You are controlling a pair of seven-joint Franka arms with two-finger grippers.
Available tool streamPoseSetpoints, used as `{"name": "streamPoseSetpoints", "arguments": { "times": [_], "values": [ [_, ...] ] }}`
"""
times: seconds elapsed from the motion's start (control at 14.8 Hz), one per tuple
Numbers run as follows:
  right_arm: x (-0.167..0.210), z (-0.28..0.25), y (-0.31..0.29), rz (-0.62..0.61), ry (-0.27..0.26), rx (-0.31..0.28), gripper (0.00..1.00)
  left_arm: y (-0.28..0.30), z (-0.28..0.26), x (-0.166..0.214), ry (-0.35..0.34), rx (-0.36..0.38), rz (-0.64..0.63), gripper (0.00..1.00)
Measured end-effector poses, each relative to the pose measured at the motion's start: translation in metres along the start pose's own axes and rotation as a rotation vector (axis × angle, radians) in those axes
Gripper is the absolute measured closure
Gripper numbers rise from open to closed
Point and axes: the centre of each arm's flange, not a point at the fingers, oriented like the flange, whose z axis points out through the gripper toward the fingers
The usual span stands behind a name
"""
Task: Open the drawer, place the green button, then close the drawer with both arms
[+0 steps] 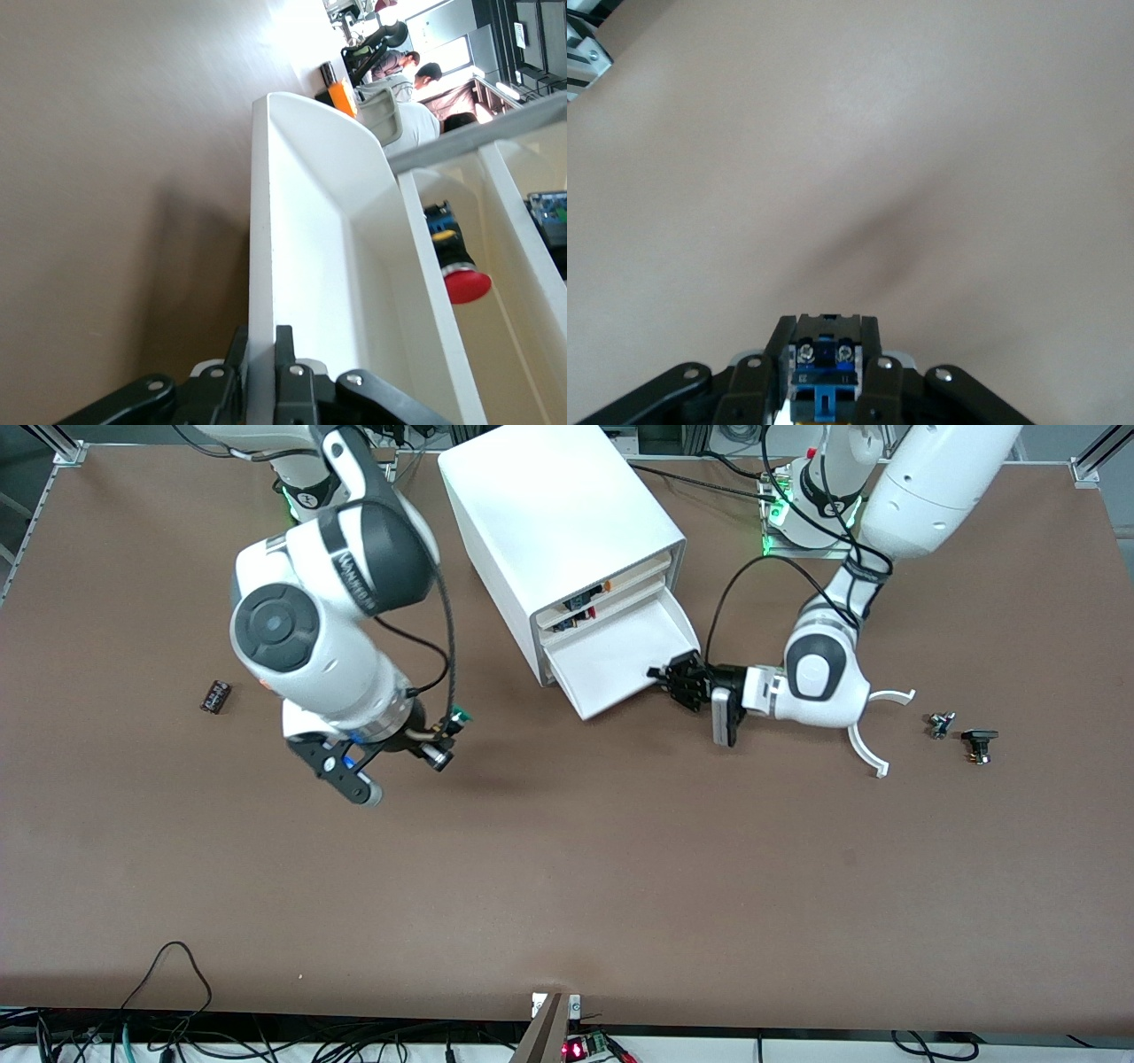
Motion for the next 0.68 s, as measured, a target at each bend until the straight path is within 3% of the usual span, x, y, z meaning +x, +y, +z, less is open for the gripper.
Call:
{"name": "streamPoseSetpoints", "arguments": {
  "times": [0.34,0.47,0.68],
  "values": [
    [-0.055,-0.012,-0.024,0.127,0.01,0.048,0.67,-0.014,-0.017,0.012,-0.031,0.021,0.043,0.79],
    [-0.082,-0.012,-0.036,0.181,0.012,0.082,0.67,-0.013,-0.022,0.018,-0.061,0.013,0.073,0.65],
    [-0.117,-0.002,-0.051,0.249,0.011,0.114,0.67,-0.007,-0.035,0.026,-0.083,-0.026,0.065,0.34]
  ]
}}
